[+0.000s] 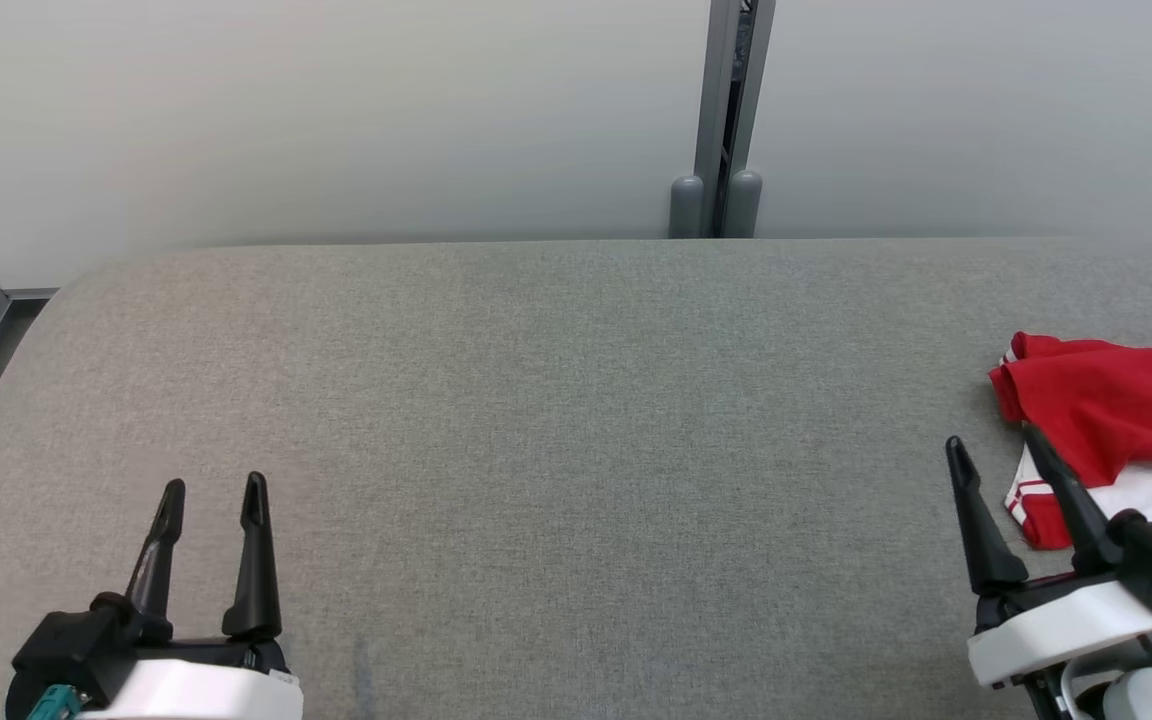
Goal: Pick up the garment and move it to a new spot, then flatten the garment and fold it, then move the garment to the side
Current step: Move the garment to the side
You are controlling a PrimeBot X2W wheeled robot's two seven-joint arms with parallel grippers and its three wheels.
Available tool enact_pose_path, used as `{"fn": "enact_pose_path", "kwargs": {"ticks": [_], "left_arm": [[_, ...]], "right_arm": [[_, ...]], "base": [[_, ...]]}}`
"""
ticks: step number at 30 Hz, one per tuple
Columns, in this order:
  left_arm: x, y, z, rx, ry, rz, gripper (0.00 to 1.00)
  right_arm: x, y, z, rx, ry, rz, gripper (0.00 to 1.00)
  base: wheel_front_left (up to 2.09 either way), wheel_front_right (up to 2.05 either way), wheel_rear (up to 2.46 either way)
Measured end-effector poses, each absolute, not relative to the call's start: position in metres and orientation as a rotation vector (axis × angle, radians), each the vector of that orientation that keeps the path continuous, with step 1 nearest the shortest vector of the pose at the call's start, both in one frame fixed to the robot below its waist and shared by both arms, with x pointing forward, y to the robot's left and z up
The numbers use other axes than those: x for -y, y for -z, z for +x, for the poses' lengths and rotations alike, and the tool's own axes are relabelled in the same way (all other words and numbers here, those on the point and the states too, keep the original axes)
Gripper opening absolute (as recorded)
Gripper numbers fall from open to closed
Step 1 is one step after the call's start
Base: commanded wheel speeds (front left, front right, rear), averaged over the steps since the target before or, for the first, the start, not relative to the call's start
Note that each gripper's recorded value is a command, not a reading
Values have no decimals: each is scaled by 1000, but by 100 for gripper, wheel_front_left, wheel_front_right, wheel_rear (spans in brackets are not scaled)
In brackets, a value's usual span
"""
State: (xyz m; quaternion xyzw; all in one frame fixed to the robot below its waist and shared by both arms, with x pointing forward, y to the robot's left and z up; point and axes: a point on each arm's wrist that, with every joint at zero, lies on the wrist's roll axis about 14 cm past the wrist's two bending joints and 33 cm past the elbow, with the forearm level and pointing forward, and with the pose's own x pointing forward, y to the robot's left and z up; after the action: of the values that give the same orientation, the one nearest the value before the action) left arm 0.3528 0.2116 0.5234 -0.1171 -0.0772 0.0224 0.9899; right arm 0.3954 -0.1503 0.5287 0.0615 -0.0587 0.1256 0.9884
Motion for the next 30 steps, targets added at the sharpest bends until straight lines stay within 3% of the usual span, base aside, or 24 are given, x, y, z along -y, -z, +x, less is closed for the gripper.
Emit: {"fn": "enact_pose_path", "kwargs": {"ticks": [30], "left_arm": [[-192,-510,359,106,11,-225,100]], "right_arm": [[148,-531,377,137,-233,157,100]], "base": [[0,0,0]]}}
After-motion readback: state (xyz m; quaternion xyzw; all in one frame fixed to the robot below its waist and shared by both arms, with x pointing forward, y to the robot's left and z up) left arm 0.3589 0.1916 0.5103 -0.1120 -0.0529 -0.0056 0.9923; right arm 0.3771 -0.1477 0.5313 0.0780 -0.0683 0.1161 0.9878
